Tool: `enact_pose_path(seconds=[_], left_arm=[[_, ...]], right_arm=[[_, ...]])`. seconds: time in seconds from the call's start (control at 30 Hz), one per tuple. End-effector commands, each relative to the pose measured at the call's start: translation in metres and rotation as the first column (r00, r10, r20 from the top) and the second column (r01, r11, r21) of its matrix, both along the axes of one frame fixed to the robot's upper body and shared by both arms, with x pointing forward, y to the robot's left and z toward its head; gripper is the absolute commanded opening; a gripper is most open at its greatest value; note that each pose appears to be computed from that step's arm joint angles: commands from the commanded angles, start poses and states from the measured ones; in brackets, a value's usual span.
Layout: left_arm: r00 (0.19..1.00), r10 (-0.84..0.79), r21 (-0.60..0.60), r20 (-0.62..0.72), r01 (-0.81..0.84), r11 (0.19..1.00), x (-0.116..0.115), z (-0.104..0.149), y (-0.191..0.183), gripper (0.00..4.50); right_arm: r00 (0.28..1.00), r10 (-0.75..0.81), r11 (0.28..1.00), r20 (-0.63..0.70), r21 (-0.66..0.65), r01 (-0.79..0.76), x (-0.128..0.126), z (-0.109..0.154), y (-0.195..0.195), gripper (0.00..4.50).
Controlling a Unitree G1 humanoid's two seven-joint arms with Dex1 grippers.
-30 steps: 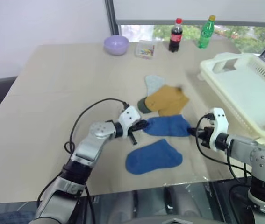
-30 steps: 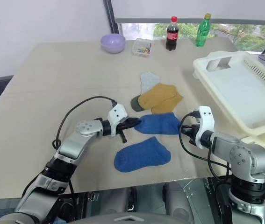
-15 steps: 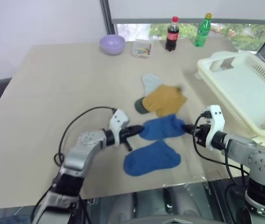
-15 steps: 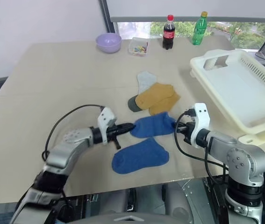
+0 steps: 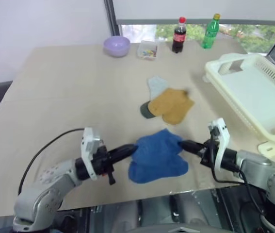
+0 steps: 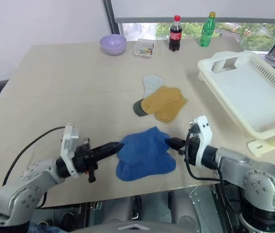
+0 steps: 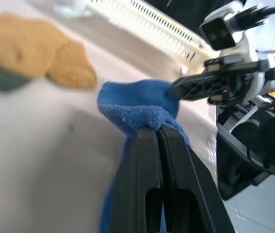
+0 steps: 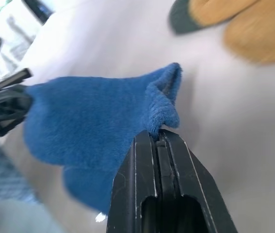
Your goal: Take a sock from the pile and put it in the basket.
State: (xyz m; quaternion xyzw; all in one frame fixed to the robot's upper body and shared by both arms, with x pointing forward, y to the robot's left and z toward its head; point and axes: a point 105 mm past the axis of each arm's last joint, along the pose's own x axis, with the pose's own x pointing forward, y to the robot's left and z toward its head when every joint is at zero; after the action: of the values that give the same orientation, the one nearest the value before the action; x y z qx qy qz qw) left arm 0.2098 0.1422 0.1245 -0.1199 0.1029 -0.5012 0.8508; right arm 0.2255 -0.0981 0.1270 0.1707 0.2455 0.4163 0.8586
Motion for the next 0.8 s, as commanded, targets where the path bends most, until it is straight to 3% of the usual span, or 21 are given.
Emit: enact_pose_path(seconds=[0.03,0.17,0.43,0.8], left_arm=[[0.999,-0.011,0.021,0.034,0.011,1.000,-0.013,0.004,0.004,0.02],[1.000,-0.022,0.088,0.008,0.021,0.996,-0.027,-0.016,0.011,0.02],[0.999,-0.010,0.099,0.036,0.006,0.995,-0.040,-0.039,0.013,0.02],[0.995,0.015,0.089,0.095,-0.023,0.996,-0.035,-0.050,0.016,0.02]], right_arm=[[0.998,0.063,0.997,0.011,0.043,-0.064,-0.021,0.006,0.003,0.00],[0.996,0.073,0.996,-0.051,0.053,-0.070,-0.037,-0.004,0.003,0.00],[0.996,0.049,0.998,-0.077,0.049,-0.045,-0.040,-0.006,0.003,0.00],[0.997,0.020,0.999,-0.081,0.044,-0.016,-0.033,-0.004,0.001,0.00]])
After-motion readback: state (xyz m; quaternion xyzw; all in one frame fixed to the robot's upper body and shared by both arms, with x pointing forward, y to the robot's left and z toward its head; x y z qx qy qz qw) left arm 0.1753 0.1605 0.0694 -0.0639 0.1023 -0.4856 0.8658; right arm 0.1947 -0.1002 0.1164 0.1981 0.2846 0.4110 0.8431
